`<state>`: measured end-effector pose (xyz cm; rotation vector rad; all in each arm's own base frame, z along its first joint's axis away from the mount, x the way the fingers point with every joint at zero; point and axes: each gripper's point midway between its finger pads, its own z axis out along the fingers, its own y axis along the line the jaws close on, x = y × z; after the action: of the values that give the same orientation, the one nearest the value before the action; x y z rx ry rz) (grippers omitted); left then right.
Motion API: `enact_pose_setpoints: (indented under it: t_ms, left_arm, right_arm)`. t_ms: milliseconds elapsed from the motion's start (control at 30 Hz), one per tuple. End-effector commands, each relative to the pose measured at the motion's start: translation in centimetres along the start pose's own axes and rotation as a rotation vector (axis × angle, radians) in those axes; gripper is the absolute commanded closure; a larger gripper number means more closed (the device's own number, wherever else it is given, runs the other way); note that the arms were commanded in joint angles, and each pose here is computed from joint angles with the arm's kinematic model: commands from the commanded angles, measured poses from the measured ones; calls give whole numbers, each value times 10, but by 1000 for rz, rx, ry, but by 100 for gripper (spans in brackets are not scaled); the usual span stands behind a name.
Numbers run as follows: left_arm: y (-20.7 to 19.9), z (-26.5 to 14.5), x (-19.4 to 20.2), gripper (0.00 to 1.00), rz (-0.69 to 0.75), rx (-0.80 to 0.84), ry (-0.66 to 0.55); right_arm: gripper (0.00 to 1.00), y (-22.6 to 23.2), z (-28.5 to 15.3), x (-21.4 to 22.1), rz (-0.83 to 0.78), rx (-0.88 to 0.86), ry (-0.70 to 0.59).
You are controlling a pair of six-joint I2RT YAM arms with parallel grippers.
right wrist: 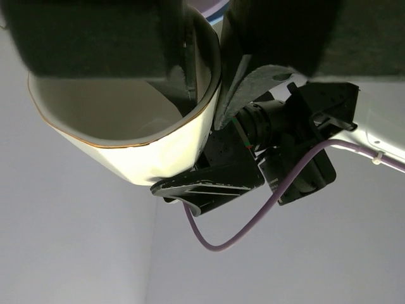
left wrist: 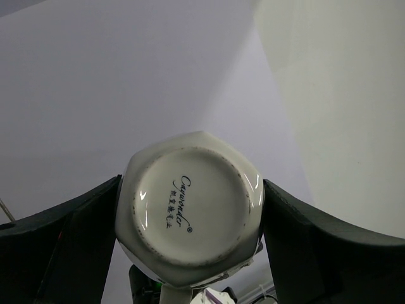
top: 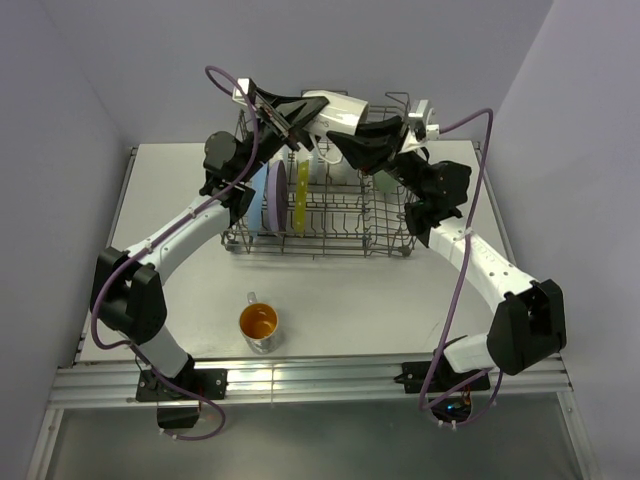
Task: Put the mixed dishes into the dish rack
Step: Pass the cup from the right arm to the left
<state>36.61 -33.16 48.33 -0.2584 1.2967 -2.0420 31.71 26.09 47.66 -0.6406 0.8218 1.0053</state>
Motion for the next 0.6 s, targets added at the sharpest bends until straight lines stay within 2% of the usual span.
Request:
enact_pose_setpoints:
  t_ms: [0,33,100,133,167,567]
  left_arm:
    - [-39,-5,3,100,51,98,20]
    - [-41,-6,3,100,60,95,21]
    - [-40,-7,1,100,79,77,18]
    - [-41,-7,1,100,84,74,18]
    - [-44,-8,1,100,96,75,18]
    - [-46,-13,-10,100,142,63,1]
  right_arm:
    - [71,2,2,-24,-63,10,-82]
    - [59,1,1,-22,-62,11,-79]
    - [48,1,0,-21,-65,14,-76]
    - [39,1,0,-21,-67,14,-76]
    - [35,0,0,-21,-69,16,-76]
    - [29,-7,-8,-14,-52,35,-39]
